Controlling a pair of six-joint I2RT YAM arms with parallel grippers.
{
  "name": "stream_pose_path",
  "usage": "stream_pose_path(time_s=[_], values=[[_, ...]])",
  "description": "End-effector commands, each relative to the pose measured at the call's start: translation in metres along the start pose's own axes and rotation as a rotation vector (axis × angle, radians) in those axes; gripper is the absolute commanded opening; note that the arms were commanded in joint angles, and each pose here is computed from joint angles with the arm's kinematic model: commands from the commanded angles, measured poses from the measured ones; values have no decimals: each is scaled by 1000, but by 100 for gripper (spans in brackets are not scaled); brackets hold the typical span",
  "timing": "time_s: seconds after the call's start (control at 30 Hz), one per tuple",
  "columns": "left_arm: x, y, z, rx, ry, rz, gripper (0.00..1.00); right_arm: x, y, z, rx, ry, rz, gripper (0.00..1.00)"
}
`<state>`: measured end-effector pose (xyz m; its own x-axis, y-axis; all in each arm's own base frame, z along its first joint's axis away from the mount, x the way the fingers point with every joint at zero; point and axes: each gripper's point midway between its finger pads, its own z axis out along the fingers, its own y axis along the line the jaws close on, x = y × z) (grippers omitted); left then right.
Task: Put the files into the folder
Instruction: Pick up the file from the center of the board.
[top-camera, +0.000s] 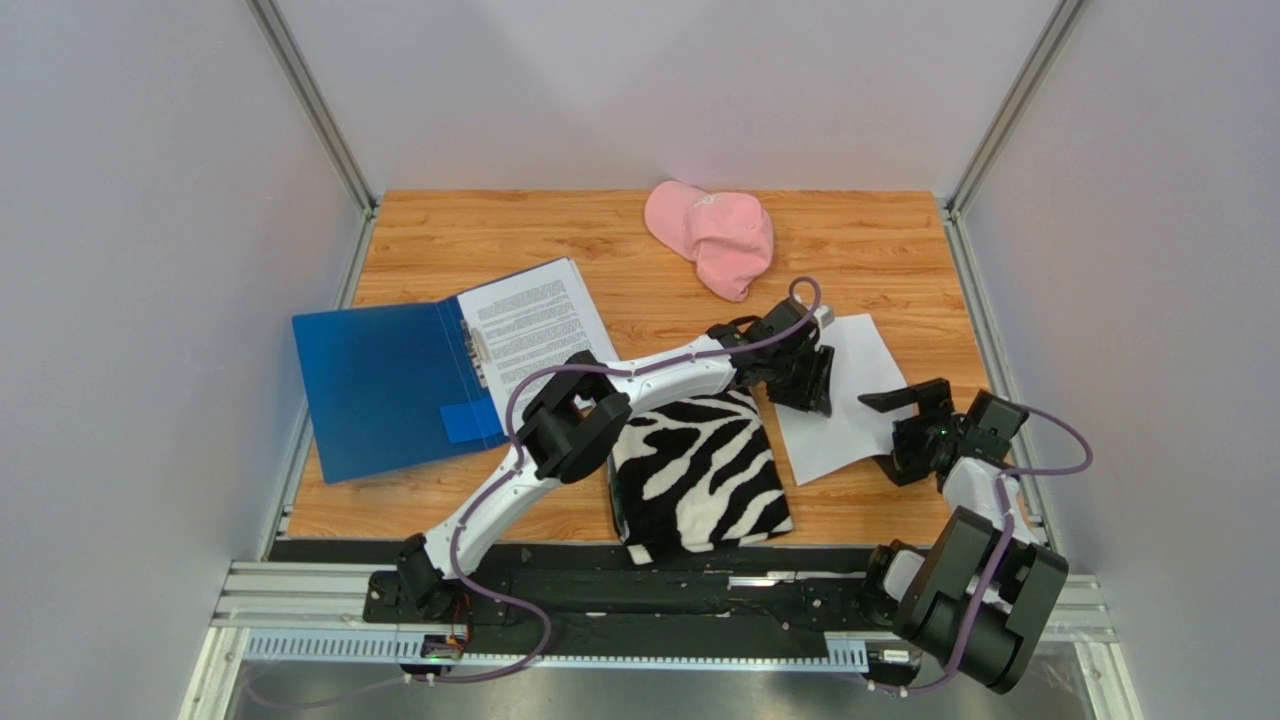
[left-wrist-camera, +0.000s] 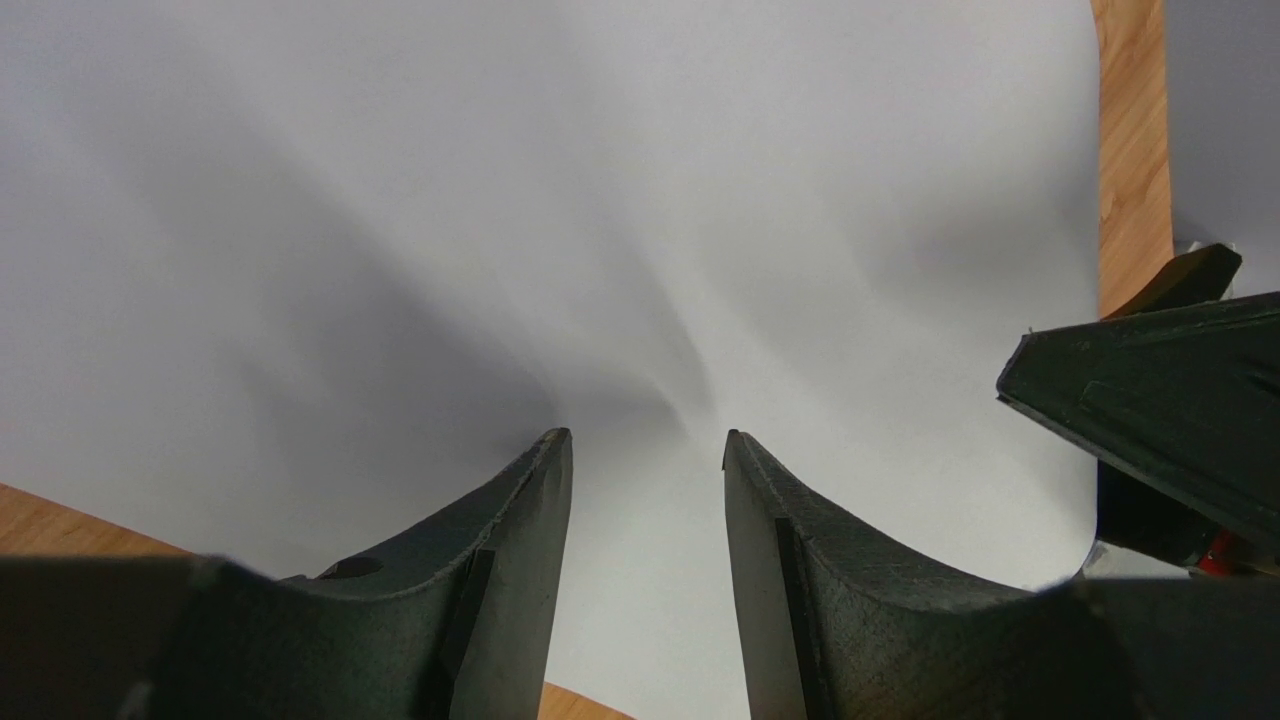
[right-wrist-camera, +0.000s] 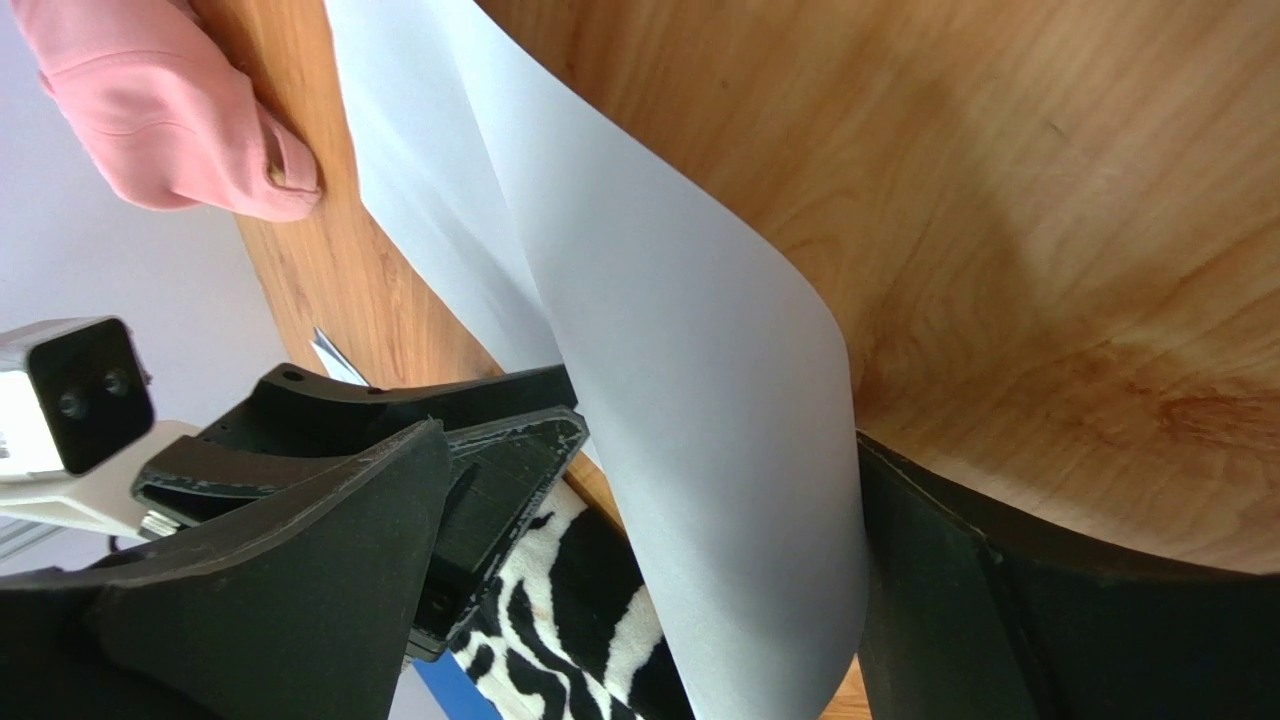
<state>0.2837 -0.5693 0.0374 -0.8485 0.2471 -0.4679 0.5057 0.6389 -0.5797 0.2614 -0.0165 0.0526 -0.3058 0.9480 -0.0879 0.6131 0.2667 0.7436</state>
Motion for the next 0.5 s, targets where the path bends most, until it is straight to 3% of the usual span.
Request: stream_pose_path(time_s=[0.0,0.27,0.47], values=[[16,4,-2,-14,52,-29,52,-16,24,-8,-69,-64,-42,95],[14,2,-3,-10,45,-25,51,-22,61,-29,-156,-86,-35,94],[15,1,-5,-8,47,-23,51,-21,43,-23,-91,-90,-45,94]])
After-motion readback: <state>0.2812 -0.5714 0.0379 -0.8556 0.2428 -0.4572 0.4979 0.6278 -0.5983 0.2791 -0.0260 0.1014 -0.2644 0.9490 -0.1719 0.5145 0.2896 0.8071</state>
